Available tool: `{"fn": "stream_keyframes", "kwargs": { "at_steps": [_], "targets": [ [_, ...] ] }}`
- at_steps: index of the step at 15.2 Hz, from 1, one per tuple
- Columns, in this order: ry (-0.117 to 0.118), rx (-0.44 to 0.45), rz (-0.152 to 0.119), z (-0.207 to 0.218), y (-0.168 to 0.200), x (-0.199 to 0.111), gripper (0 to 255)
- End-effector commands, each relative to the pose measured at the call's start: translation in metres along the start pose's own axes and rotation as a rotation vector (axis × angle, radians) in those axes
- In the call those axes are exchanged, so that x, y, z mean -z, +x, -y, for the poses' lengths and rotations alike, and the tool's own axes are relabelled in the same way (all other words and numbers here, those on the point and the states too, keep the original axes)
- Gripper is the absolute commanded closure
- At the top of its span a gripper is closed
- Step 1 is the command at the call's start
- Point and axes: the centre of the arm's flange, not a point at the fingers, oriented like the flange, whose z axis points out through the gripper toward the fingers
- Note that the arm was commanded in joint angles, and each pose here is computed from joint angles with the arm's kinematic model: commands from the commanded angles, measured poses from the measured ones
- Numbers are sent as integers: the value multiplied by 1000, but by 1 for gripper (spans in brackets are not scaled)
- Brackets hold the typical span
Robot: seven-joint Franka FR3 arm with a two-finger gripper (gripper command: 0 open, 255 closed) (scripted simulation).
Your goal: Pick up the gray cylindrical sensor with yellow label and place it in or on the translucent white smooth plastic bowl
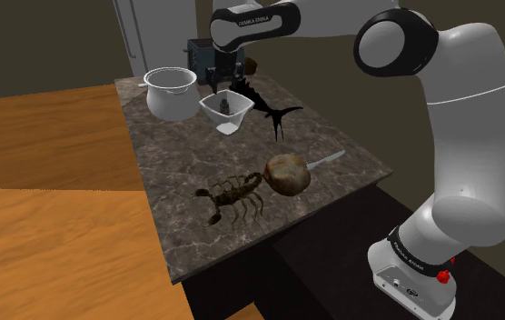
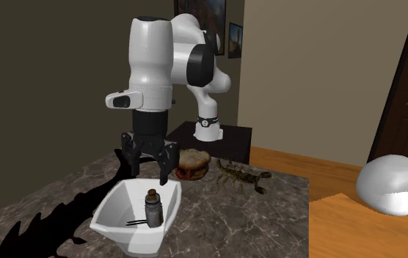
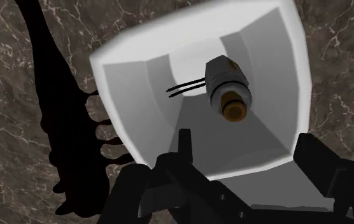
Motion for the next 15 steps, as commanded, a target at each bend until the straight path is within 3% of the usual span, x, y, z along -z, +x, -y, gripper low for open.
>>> {"fn": "stream_keyframes", "kwargs": {
  "at_steps": [1,4,8,15],
  "targets": [
    [0,0,0,0,0,0,0],
    [0,0,0,0,0,0,0],
    [0,0,0,0,0,50,0],
    [0,0,0,0,0,50,0]
  ]
}}
